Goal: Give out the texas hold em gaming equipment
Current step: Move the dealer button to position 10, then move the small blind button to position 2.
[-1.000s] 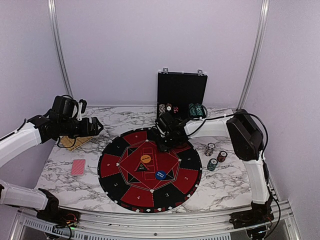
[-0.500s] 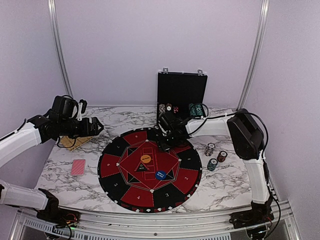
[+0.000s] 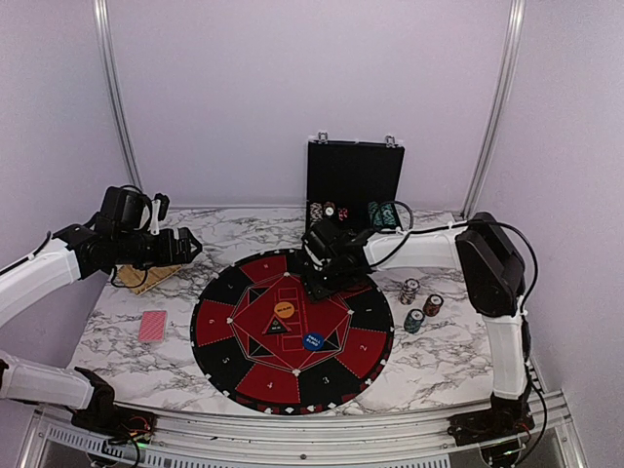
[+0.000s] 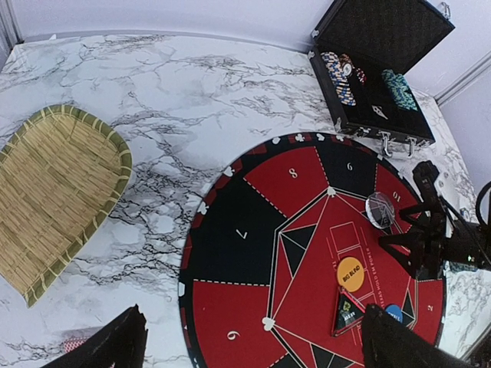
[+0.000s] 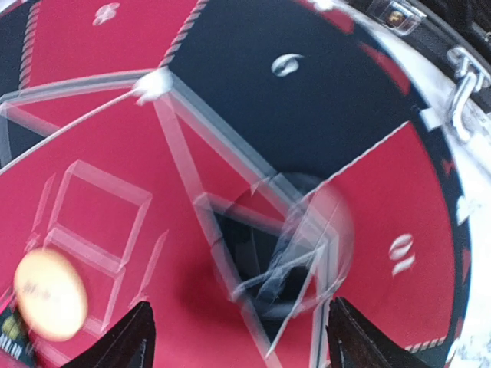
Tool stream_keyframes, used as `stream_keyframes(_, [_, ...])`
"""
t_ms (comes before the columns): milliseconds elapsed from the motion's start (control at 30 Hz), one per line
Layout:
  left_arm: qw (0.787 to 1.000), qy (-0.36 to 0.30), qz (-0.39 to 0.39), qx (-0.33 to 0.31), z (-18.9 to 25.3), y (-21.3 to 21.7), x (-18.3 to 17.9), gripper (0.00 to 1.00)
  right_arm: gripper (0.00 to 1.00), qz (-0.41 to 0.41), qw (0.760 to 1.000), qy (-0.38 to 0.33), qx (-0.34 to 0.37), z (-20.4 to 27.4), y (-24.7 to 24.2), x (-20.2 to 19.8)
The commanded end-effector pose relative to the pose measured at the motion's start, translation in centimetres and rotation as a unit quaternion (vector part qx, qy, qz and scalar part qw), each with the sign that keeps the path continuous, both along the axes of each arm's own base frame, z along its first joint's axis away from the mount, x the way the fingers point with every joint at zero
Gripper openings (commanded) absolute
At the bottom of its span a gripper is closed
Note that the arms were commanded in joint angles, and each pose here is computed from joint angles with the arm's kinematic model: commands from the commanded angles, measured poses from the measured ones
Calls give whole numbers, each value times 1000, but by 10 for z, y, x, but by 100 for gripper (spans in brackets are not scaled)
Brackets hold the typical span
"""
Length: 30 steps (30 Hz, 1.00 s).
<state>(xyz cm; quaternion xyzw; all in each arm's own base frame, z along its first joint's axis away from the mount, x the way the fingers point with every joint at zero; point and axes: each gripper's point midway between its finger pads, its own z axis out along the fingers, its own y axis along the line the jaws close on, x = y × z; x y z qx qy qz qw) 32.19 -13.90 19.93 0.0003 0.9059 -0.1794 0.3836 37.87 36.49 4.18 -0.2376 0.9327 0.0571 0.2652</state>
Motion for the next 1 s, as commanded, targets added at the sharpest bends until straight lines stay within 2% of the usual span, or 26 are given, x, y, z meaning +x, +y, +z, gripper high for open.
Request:
stream_keyframes(0, [1000,4,1,-5,-4,1,1,99,74,29,999,10,25,22,17,-39])
stream_keyframes(267, [1000,7,0,-7,-5,0,1,99,71,76,996,46,22,3,31,-98])
stream_keyframes(633, [1000,12,2,-7,-9,0,2,99,69,85,994,68,4,-11,21,-131])
stream_keyframes(967, [1000,20,4,-8,-14,-1,3,99,63,88,993,79,-24,-25,16,-157])
